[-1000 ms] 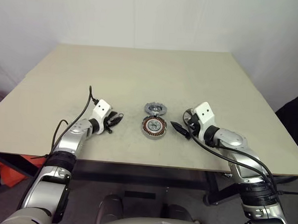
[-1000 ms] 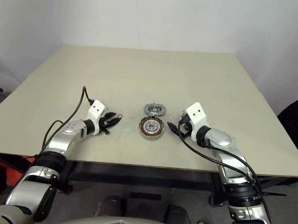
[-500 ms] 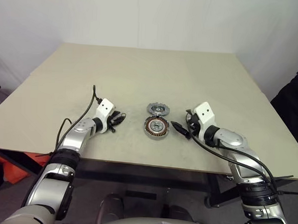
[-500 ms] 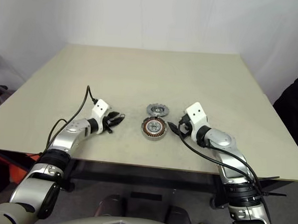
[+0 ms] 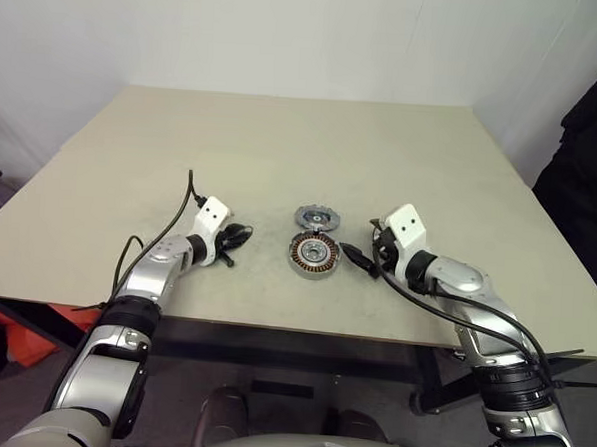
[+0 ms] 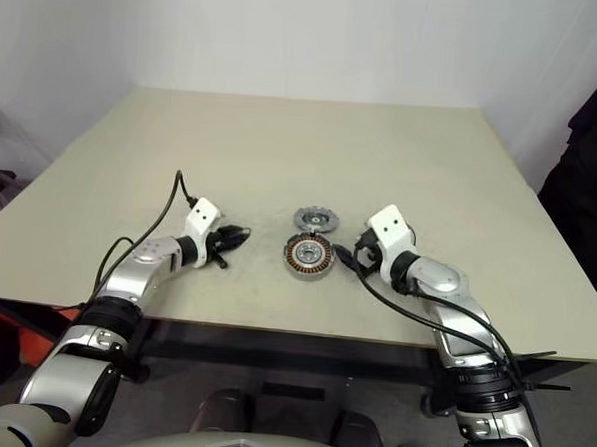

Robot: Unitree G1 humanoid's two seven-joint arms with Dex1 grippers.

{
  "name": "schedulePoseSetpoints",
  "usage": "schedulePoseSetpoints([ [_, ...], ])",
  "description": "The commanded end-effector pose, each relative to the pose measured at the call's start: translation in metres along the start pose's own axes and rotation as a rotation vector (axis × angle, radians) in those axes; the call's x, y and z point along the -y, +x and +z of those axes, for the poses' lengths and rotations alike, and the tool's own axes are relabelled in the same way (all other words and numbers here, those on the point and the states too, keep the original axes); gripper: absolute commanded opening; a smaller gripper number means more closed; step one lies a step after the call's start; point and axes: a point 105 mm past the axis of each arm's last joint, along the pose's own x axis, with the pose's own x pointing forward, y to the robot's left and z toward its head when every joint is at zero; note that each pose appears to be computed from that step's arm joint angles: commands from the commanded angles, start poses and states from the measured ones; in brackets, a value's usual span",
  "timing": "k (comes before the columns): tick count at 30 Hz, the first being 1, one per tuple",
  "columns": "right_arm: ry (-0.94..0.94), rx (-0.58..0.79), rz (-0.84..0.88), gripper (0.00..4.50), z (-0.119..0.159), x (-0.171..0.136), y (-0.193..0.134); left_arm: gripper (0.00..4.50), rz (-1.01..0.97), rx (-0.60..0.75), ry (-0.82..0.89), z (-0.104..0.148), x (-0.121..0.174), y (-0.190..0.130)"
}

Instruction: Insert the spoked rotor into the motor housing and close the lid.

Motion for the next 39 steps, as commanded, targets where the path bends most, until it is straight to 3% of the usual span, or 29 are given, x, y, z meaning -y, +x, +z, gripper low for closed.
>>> schedulePoseSetpoints([
  [1, -0.031, 0.032, 0.009, 4.50, 0.009, -0.001, -0.003, 0.77, -0.143, 0.178, -0.121, 0.041, 0.017, -0.001],
  [7, -0.047, 0.008, 0.041, 4.50, 0.003, -0.006, -0.016, 0.77, -0.310, 0.244, -0.117, 0.076, 0.037, -0.005],
  [13, -0.082, -0.033, 0.052, 4.50, -0.004, -0.008, -0.034, 0.77, -0.456, 0.206, -0.014, 0.089, 0.061, 0.008],
  [22, -0.080, -0.050, -0.001, 4.50, -0.008, -0.006, -0.043, 0.77, -0.570, 0.107, 0.161, 0.079, 0.087, 0.032],
  [39, -0.073, -0.042, -0.051, 4.50, -0.003, -0.001, -0.042, 0.77, -0.571, 0.045, 0.216, 0.063, 0.094, 0.039],
])
